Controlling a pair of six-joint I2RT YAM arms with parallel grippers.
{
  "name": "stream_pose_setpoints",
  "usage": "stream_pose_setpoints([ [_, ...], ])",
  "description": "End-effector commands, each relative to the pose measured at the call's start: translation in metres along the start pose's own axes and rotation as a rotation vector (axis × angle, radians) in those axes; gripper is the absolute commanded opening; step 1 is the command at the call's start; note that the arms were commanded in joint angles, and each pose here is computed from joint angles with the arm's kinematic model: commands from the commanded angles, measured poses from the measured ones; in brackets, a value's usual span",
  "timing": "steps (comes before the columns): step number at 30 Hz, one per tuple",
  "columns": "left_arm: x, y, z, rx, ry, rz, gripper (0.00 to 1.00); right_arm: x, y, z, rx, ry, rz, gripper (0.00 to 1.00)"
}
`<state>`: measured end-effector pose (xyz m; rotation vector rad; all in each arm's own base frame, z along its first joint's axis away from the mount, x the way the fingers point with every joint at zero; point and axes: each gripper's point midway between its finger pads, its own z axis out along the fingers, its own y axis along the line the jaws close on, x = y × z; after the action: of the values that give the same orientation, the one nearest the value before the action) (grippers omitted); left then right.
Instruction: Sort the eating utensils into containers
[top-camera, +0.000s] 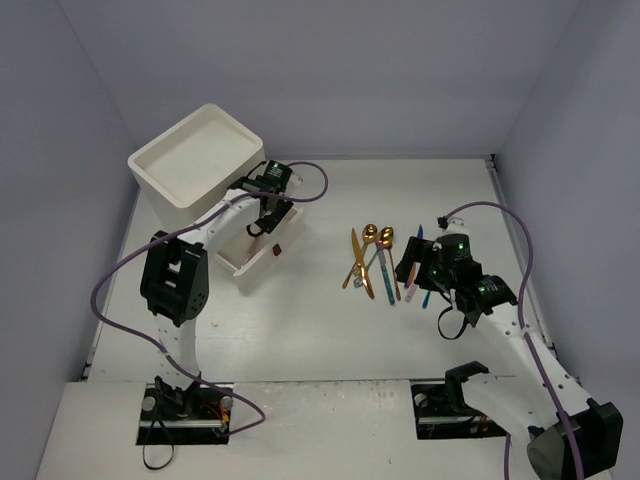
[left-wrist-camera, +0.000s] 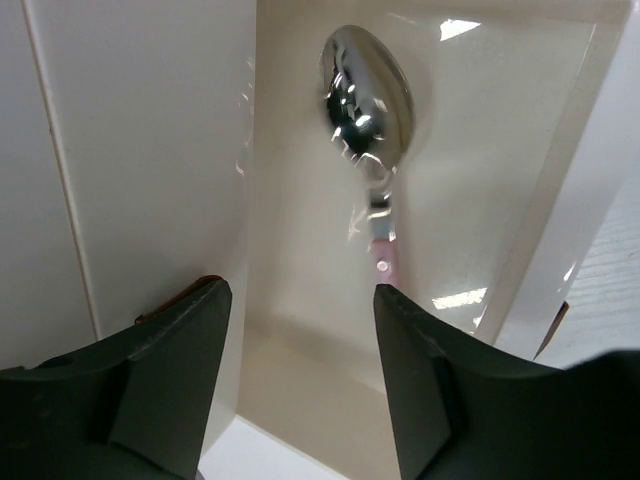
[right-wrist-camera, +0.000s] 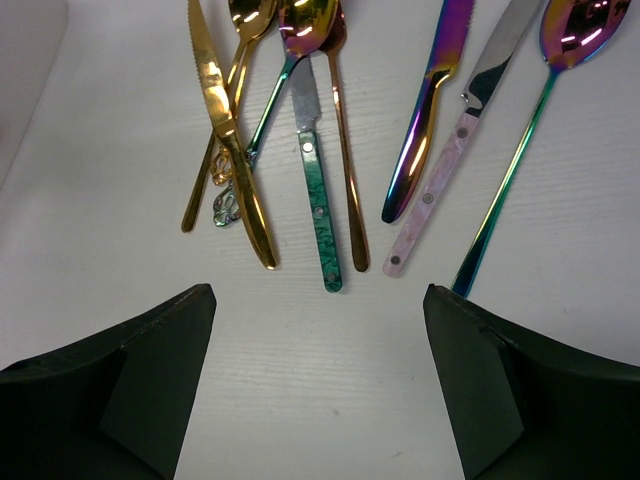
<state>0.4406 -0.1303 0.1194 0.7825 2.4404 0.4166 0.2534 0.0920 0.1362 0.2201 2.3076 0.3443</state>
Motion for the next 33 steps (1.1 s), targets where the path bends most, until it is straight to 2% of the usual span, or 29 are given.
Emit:
stream_pose_setpoints([
  [1,-0.033,0.025,-0.049,-0.016,-0.158,-0.100,0.58,-0.029,-0.004,0.006,0.059,-0.090,0.042,0.82],
  [3,-0.035,0.021,-0.057,0.012,-0.180,-0.136,0.58,-0.032,-0.010,0.009,0.090,-0.095,0.051,0.81],
  [8,-0.038,0.002,-0.112,0.136,-0.301,-0.259,0.58,-0.040,-0.041,0.029,0.212,-0.092,0.091,0.73],
  [12,-0.021,-0.018,-0.149,0.233,-0.355,-0.319,0.63,-0.043,-0.063,0.046,0.275,-0.078,0.125,0.69],
  [15,-0.002,-0.018,-0.176,0.258,-0.414,-0.348,0.65,-0.039,-0.081,0.065,0.319,-0.043,0.149,0.64],
  [23,0.052,-0.028,-0.173,0.235,-0.447,-0.380,0.68,-0.041,-0.117,0.093,0.414,-0.023,0.185,0.55],
  [33,0.057,-0.024,-0.171,0.209,-0.450,-0.362,0.68,-0.036,-0.131,0.118,0.460,0.026,0.173,0.44],
])
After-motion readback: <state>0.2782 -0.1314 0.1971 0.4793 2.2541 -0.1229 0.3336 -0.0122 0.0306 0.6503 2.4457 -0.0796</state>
